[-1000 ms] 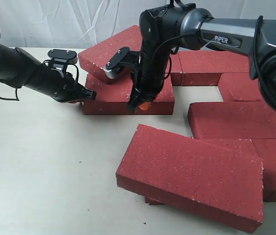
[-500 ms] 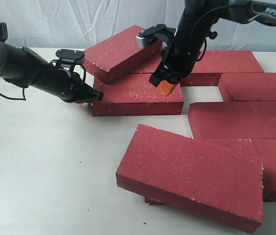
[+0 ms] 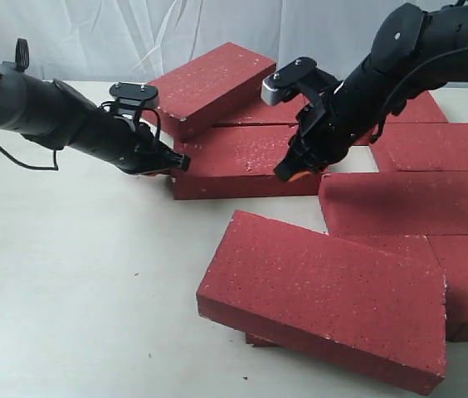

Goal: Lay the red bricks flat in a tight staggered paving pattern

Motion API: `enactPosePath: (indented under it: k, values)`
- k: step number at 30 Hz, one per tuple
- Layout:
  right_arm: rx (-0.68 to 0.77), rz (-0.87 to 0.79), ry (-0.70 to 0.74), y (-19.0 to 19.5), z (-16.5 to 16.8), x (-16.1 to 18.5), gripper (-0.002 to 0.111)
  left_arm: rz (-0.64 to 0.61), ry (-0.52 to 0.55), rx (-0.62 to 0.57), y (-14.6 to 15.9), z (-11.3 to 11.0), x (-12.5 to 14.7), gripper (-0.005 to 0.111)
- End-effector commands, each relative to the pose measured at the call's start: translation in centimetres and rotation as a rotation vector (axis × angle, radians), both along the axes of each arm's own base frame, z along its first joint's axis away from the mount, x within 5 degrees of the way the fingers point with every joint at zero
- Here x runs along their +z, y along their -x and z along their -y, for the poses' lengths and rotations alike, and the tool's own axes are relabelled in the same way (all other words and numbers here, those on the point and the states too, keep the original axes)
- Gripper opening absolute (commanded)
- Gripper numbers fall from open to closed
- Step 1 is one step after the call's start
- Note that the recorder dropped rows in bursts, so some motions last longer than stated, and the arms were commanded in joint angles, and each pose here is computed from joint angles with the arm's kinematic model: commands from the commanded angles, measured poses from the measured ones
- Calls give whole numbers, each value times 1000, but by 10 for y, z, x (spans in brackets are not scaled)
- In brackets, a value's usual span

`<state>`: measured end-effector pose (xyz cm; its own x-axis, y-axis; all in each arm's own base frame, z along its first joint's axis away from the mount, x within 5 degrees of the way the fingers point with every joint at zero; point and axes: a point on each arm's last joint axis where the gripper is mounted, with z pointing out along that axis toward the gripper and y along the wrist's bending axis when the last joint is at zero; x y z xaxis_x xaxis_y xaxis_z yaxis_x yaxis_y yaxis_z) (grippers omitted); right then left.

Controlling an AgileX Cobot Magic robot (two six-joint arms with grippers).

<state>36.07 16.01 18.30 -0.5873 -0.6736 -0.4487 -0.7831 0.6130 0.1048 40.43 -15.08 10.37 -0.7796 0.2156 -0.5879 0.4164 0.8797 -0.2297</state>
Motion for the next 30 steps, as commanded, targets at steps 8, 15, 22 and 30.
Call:
enactPosePath:
  k: [8,15,22,30]
  values:
    - [55,-2,40,-5,1,-20,-1,39,-44,-11,-1,5,-1,0]
    - [38,23,43,-9,1,-25,-1,35,-65,-48,-2,-4,0,0]
    - [-45,119,34,-24,1,-40,-1,-9,-20,-64,-2,-17,8,0]
    - [-113,138,-14,-29,-1,-40,-1,-4,-12,-45,-2,-17,9,0]
